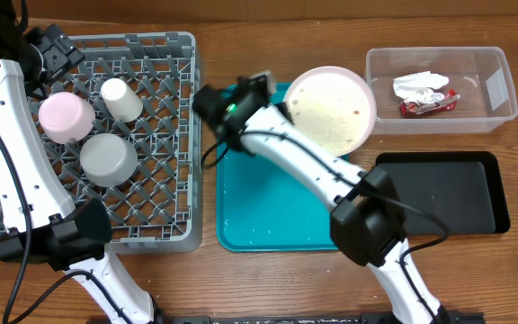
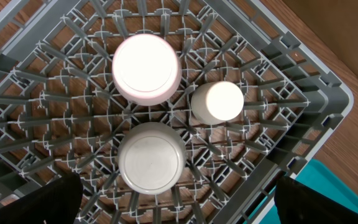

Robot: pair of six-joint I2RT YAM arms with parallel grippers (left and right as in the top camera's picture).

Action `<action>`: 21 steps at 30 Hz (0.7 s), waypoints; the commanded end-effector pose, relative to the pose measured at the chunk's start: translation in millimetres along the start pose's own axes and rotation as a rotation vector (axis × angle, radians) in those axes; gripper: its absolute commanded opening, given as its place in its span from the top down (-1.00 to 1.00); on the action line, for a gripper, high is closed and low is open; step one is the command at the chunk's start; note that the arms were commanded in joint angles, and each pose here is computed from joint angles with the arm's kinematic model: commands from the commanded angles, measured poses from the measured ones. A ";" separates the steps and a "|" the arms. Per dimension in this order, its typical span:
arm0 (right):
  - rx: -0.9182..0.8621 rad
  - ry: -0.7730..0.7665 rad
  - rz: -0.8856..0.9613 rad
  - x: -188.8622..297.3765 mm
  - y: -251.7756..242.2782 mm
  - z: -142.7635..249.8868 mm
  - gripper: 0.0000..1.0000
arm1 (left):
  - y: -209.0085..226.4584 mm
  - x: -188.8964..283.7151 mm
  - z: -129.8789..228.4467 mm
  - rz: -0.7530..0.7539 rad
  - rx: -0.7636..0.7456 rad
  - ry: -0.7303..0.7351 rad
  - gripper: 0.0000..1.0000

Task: Sort waste into correct bins and load items into the dishwasher
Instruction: 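Lift the rice plate and carry it right over the black tray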

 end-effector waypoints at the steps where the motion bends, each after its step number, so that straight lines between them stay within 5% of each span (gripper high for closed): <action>1: -0.215 0.037 -0.004 -5.0 -24.7 -22.8 0.93 | 2.3 14.6 1.0 0.011 0.026 -0.028 -1.00; 21: -0.903 0.246 0.119 -58.7 -214.7 -68.8 0.92 | 2.3 14.6 1.0 0.011 0.026 -0.028 -1.00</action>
Point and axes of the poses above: each gripper's point midway between its finger pads, its own x axis back along the fingers, its own y axis along the line the jaws close on, z = x × y, the point moved 2 cm from there along x, back along the fingers, and after that the axes turned 12 degrees about -x, right-handed, at the moved point
